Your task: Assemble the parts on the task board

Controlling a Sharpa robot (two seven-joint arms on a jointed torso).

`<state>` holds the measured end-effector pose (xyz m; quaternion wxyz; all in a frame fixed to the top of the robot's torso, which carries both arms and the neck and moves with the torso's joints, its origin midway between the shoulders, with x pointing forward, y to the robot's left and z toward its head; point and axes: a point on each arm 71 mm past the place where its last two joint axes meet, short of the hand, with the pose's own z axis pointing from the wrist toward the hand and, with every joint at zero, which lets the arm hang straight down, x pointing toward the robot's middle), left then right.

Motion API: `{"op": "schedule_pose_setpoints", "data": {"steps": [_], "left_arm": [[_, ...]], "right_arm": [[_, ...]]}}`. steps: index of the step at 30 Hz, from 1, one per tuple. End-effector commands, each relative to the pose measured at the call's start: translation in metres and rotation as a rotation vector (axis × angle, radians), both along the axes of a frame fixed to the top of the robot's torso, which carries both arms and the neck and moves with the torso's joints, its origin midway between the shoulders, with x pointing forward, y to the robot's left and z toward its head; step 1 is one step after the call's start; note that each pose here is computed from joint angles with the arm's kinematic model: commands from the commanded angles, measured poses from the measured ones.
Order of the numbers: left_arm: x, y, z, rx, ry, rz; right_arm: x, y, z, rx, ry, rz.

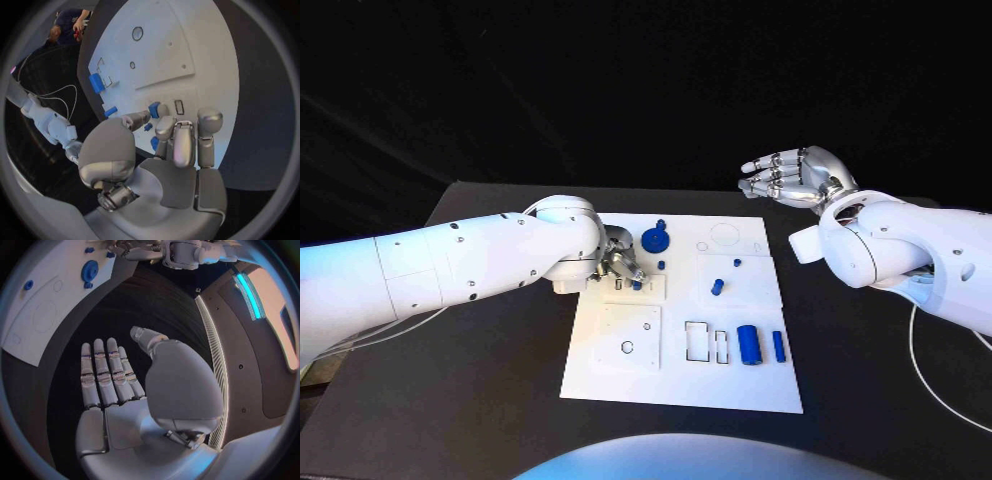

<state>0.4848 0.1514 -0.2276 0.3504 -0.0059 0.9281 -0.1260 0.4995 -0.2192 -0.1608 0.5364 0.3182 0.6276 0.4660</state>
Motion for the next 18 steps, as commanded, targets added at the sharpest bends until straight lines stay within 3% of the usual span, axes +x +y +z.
{"op": "schedule_pose_setpoints", "data": {"steps": [1, 18], "left_arm": [[-0.0022, -0.0006, -0.0025, 0.003, 0.023, -0.013], [-0.0028, 0.0003, 0.0016, -0.016, 0.004, -0.001]], "right_arm": [[-0.0008, 0.0018, 0.0001, 0.003, -0.005, 0.023], [-0.001, 0.0006, -0.0015, 0.003, -0.001, 0.024]]}}
